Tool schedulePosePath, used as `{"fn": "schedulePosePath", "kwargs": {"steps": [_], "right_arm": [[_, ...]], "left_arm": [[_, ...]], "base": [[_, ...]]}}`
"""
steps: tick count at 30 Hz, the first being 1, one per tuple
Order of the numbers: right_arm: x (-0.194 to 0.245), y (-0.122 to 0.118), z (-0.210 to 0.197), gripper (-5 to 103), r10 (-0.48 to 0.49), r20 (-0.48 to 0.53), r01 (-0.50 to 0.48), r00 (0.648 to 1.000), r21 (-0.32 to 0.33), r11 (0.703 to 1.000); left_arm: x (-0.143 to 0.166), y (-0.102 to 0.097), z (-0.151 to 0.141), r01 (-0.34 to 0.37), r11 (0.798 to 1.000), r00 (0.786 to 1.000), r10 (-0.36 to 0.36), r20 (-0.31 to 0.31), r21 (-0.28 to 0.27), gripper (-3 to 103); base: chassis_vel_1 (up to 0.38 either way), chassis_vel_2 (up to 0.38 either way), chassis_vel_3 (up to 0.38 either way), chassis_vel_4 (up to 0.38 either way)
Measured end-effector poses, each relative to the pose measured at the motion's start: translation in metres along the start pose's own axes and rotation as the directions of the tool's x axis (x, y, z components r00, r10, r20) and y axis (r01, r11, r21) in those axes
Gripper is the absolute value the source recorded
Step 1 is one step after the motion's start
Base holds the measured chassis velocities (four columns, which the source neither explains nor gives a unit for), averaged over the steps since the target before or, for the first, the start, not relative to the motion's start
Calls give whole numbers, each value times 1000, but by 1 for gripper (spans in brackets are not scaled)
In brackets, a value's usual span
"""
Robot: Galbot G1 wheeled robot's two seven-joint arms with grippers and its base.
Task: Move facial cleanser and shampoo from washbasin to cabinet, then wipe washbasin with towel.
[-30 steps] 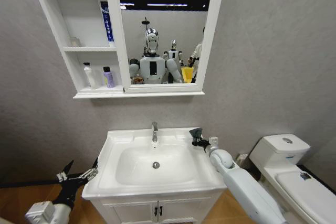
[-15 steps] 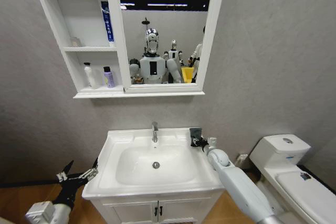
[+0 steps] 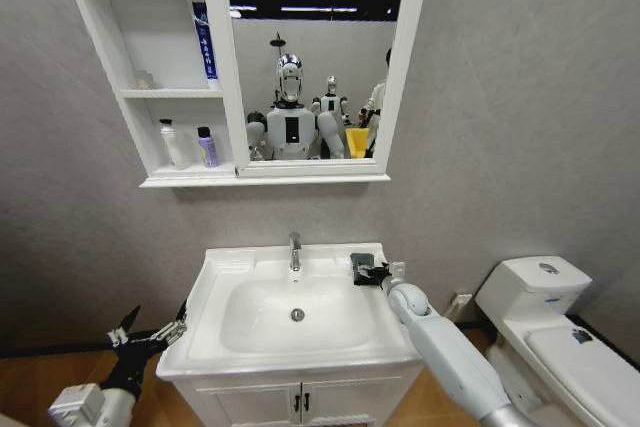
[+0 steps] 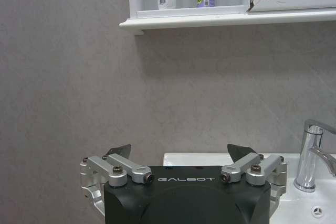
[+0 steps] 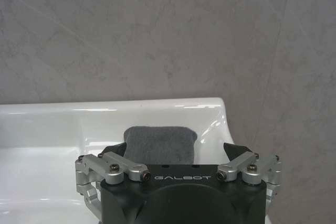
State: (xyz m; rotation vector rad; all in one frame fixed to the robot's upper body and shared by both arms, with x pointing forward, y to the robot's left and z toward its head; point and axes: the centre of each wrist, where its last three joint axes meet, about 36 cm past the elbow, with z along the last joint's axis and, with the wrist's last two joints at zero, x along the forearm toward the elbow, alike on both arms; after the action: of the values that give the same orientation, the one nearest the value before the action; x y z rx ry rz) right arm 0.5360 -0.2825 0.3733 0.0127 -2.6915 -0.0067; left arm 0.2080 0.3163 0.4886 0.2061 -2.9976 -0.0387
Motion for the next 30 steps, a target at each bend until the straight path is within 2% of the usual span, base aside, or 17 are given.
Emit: {"fn": "schedulePosePath", "kwargs": {"steps": [1,4,5,7,8,11,12,16,18,22,30], "right_arm": [[0,0,0,100,0,0,0,1000,0,1000],[13,-4,-3,100,30,52,-33,998,66,997],[13,-4,-3,100,30,52,-33,998,66,997],[34,-7,-7,100,44,120,-59,992,126,990],[34,-7,-7,100,44,120,-59,992,126,990],[84,-7,-24,100,48,221,-87,974,167,982],[84,-7,-24,100,48,221,-87,974,167,982],[157,2,-31,100,73,274,-117,959,146,982],[165,4,-30,100,72,276,-115,958,144,983],[223,28,-23,100,56,270,-92,961,124,988],[250,41,-11,100,61,265,-98,962,129,987]], "left_arm": [[0,0,0,0,1000,1000,0,0,0,100],[0,0,0,0,1000,1000,0,0,0,100],[0,0,0,0,1000,1000,0,0,0,100],[0,0,0,0,1000,1000,0,0,0,100],[0,0,0,0,1000,1000,0,0,0,100],[0,0,0,0,1000,1000,0,0,0,100],[0,0,0,0,1000,1000,0,0,0,100],[0,0,0,0,1000,1000,0,0,0,100],[0,0,0,0,1000,1000,0,0,0,100],[0,0,0,0,1000,1000,0,0,0,100],[0,0,0,0,1000,1000,0,0,0,100]], "base": [[0,0,0,0],[0,0,0,0],[0,0,0,0],[0,0,0,0],[0,0,0,0],[0,0,0,0],[0,0,0,0],[0,0,0,0],[0,0,0,0],[0,0,0,0],[0,0,0,0]]}}
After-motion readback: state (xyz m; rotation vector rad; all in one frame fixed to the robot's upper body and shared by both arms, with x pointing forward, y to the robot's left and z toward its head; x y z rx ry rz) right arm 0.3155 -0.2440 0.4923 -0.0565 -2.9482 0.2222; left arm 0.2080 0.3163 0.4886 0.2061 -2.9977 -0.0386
